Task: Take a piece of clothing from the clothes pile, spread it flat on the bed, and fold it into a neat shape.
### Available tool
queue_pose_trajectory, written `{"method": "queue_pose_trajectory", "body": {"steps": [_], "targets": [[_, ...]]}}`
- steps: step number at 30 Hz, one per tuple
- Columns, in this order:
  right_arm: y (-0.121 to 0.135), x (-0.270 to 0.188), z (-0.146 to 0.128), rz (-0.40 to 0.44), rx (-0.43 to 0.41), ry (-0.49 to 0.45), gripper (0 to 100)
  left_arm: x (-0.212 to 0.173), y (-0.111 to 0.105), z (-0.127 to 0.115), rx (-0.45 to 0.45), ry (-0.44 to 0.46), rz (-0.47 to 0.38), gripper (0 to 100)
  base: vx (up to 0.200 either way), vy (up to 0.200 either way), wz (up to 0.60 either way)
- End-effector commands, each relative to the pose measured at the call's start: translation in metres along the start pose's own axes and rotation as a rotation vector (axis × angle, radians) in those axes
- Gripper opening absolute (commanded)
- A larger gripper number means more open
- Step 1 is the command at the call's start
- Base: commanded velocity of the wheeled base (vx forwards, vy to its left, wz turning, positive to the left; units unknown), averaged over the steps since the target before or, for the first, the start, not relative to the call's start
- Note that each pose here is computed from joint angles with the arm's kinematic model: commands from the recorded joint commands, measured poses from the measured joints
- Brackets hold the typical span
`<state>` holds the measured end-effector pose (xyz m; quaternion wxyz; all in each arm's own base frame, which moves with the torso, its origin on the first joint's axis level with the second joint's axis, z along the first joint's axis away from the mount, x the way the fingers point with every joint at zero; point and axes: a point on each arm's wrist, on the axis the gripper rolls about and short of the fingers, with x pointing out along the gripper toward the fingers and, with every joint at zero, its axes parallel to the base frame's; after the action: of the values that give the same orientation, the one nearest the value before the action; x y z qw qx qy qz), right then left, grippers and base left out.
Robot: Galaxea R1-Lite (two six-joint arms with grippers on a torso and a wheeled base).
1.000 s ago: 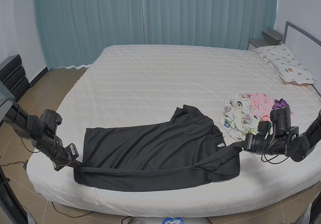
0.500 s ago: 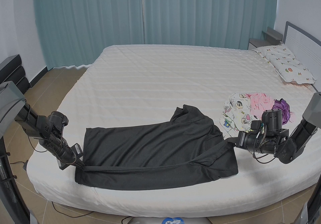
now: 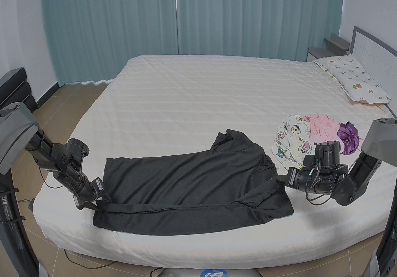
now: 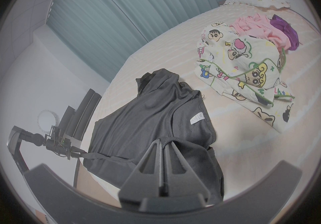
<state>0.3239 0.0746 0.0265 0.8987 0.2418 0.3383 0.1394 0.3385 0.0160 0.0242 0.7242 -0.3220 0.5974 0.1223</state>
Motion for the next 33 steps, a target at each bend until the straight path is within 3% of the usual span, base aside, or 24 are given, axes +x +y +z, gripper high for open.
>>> {"method": "queue_pose_trajectory", "body": {"steps": [1, 7, 15, 16, 20, 33], "targets": [[0.008, -0.016, 0.004, 0.014, 0.019, -0.019, 0, 0.000, 0.001, 0.000, -0.005, 0.001, 0.004, 100, 0.000, 0.000, 0.00], [0.011, -0.034, 0.001, 0.007, 0.025, 0.000, 0, -0.002, 0.004, -0.001, -0.016, 0.003, 0.006, 100, 0.000, 0.000, 0.00], [-0.001, -0.049, -0.034, -0.080, 0.071, 0.189, 0, -0.006, 0.010, -0.007, -0.026, 0.023, 0.011, 100, 0.000, 0.000, 0.00], [-0.003, -0.049, -0.038, -0.087, 0.071, 0.204, 100, -0.006, 0.010, -0.007, -0.026, 0.023, 0.011, 100, 0.000, 0.000, 0.00], [-0.004, -0.049, -0.049, -0.097, 0.068, 0.244, 100, -0.005, 0.010, -0.007, -0.029, 0.027, 0.010, 100, 0.000, 0.000, 0.00], [-0.009, -0.018, -0.039, -0.076, 0.079, 0.195, 100, -0.006, 0.007, -0.002, -0.023, 0.005, -0.011, 100, 0.000, 0.000, 0.00]]}}
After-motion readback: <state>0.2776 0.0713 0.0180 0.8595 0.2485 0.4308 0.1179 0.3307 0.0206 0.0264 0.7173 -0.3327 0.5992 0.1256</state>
